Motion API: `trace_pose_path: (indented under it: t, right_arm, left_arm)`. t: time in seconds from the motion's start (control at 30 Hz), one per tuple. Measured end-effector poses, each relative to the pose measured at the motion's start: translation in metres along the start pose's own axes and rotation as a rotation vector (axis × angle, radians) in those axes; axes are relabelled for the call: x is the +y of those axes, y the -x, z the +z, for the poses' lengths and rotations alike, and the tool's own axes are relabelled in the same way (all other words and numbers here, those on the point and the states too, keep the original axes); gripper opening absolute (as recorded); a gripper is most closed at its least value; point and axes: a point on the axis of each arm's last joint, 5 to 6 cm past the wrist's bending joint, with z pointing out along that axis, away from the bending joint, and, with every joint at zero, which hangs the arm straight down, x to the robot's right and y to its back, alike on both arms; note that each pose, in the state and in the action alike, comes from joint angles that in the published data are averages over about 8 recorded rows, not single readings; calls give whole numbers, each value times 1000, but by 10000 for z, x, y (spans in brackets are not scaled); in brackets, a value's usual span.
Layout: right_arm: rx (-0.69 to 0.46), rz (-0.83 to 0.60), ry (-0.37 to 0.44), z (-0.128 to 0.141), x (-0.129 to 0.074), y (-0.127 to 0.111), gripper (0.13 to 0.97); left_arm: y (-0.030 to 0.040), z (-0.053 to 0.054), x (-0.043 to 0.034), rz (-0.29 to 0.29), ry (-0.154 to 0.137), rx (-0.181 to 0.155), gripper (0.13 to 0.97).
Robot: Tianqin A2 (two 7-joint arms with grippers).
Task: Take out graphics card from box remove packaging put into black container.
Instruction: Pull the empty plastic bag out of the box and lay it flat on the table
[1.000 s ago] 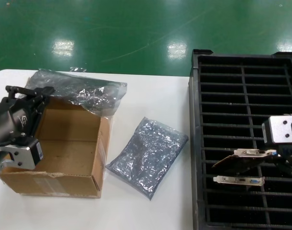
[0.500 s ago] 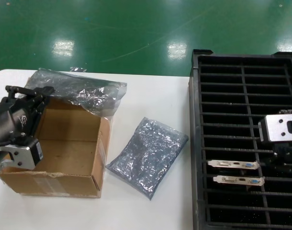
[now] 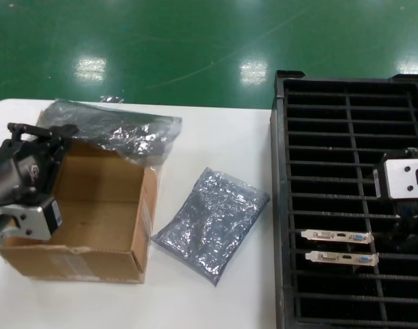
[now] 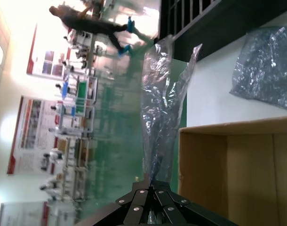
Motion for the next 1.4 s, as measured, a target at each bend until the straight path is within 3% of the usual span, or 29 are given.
trace_pose_path:
  t: [0.13,0.27,0.53,0.63,0.73,0.87,1.0,1.17,1.4]
  right_arm:
    - [0,0,0,0,0,0,576]
    - [0,0,0,0,0,0,681]
    - [0,0,0,0,0,0,821]
    - [0,0,0,0,0,0,859]
    - [0,0,0,0,0,0,859]
    - [0,0,0,0,0,0,902]
    - [0,0,0,0,0,0,945]
    - [0,0,0,0,0,0,955]
    - [0,0,0,0,0,0,966]
  left_arm:
    - [65,-8,-53,-113,-10,43,138]
    - [150,-21,-145,-306,-41,116,138]
    - [216,22,-401,-864,-163,305,138]
    - [187,70,-510,-1055,-168,371,138]
    - [111,134,-622,-1229,-125,445,138]
    - [-64,250,-769,-1448,-15,546,138]
    - [-233,371,-903,-1618,91,603,138]
    - [-360,509,-978,-1745,164,597,141]
    - [-460,729,-912,-1812,195,549,162]
